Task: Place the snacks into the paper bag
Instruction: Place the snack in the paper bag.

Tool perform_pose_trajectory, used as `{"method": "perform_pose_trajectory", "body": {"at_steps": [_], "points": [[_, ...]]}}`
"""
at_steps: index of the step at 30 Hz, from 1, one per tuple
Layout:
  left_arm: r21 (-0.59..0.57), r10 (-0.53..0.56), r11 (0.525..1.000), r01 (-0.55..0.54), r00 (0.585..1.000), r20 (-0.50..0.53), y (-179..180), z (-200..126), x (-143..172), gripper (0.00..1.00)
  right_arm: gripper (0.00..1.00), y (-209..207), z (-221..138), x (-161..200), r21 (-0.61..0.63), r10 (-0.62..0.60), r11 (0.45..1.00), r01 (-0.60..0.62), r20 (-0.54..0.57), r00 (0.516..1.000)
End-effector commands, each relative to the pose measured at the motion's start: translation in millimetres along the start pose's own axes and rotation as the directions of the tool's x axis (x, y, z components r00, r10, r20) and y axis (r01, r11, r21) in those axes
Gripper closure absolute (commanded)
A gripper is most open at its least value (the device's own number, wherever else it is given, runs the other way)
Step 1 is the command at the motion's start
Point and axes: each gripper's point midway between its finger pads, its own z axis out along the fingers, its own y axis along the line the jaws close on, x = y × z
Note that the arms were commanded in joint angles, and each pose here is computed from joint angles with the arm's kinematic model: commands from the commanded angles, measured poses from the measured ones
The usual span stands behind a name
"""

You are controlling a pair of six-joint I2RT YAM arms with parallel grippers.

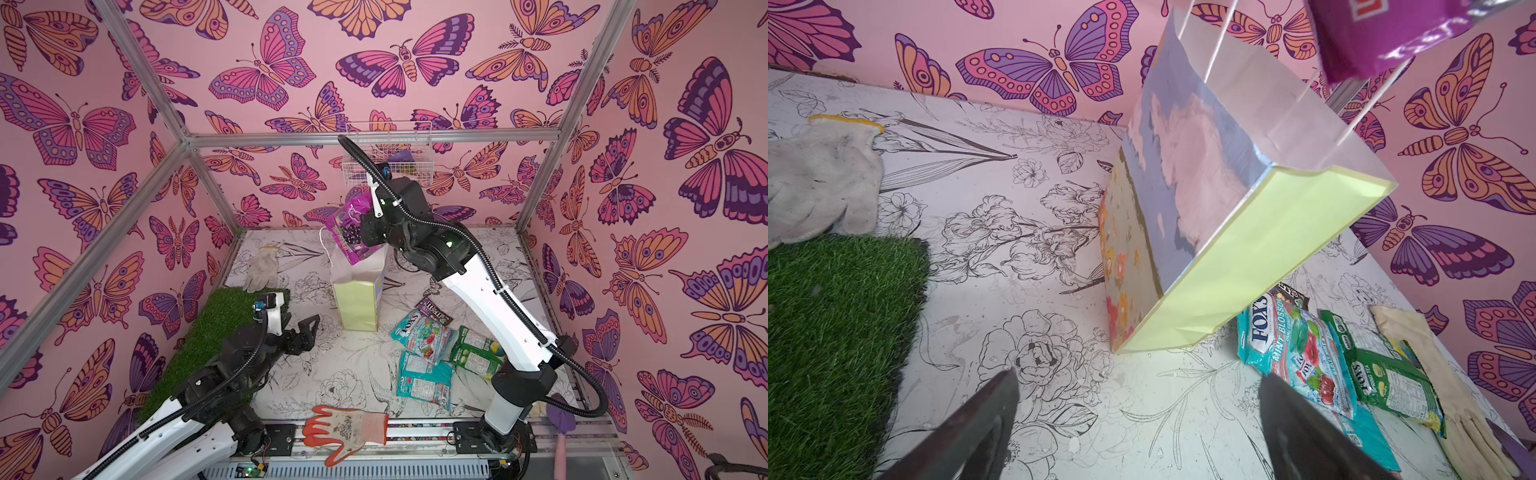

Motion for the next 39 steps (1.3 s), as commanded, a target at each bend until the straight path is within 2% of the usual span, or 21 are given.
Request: {"method": "perform_pose_trajectory", "body": {"at_steps": [1,14,28,39], "points": [[-0.024,0.012,1.000,-0.013,1.000,-0.018,6.4,-0.7,8.1,0.08,1.00,-0.3,-19.6,-42.0,0.014,0.008,1.000,-0.010,0.148,0.989],[-0.033,0.019,0.999,-0.020,1.000,-0.017,7.6,-0.6,7.3,0.08,1.00,2.3,-4.5,-29.9,0.126,-0.118,0.987,0.103,0.122,0.985],[-0.040,0.013,0.999,-0.014,1.000,-0.013,11.5,-3.0,10.4,0.08,1.00,-3.2,8.7,-10.1,0.247,-0.238,0.944,0.217,0.060,0.969],[-0.040,0.008,0.999,-0.009,1.000,-0.012,11.9,-3.8,10.3,0.08,1.00,-4.5,22.2,14.1,0.244,-0.260,0.937,0.251,0.002,0.966]]}}
